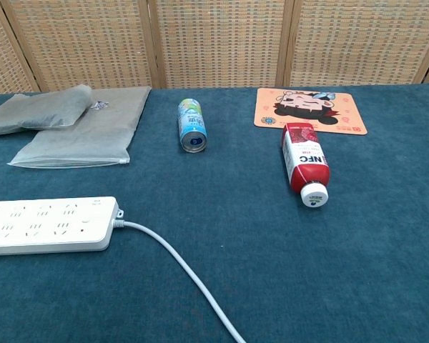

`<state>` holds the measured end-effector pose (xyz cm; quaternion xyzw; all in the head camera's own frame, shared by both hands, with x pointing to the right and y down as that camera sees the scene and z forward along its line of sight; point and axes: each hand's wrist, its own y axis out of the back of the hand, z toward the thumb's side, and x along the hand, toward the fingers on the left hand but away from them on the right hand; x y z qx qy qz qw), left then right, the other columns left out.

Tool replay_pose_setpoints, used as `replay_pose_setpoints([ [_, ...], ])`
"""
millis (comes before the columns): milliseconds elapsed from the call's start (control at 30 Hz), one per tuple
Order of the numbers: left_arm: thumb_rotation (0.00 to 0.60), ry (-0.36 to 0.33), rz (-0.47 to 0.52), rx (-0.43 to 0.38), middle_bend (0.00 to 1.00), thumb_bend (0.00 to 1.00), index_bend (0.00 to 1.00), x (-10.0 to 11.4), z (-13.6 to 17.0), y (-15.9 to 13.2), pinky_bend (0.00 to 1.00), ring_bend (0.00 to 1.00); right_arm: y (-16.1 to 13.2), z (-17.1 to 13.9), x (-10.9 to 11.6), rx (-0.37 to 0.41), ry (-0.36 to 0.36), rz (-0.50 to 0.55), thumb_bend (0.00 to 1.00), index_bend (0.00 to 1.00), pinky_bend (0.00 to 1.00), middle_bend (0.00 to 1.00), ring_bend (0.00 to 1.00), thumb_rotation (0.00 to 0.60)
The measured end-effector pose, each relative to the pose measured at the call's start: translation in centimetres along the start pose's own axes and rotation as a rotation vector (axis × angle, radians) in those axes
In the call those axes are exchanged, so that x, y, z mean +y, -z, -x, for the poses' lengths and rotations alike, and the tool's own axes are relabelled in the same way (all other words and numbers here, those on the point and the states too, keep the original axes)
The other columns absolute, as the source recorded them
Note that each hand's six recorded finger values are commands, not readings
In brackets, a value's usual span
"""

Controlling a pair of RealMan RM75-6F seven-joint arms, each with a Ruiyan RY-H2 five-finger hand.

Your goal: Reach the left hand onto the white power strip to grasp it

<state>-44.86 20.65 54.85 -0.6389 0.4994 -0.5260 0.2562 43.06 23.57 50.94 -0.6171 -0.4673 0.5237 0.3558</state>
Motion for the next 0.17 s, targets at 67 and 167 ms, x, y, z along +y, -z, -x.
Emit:
replay_pose_setpoints([
  [67,0.156,-0.003,0.0,-0.001,0.0,0.0,0.0,0.1,0.0,0.2,0.0,0.0,-0.01,-0.01,-0.01,-0.001,0.001,-0.002,0.0,0.0,0.0,0.0,0.0,0.6],
  [167,0.155,0.0,0.002,-0.003,0.0,0.0,0.0,0.02,-0.02,0.38,0.0,0.0,-0.01,0.05,-0.09,-0.003,0.001,-0.006,0.0,0.0,0.0,0.0,0.0,0.6],
])
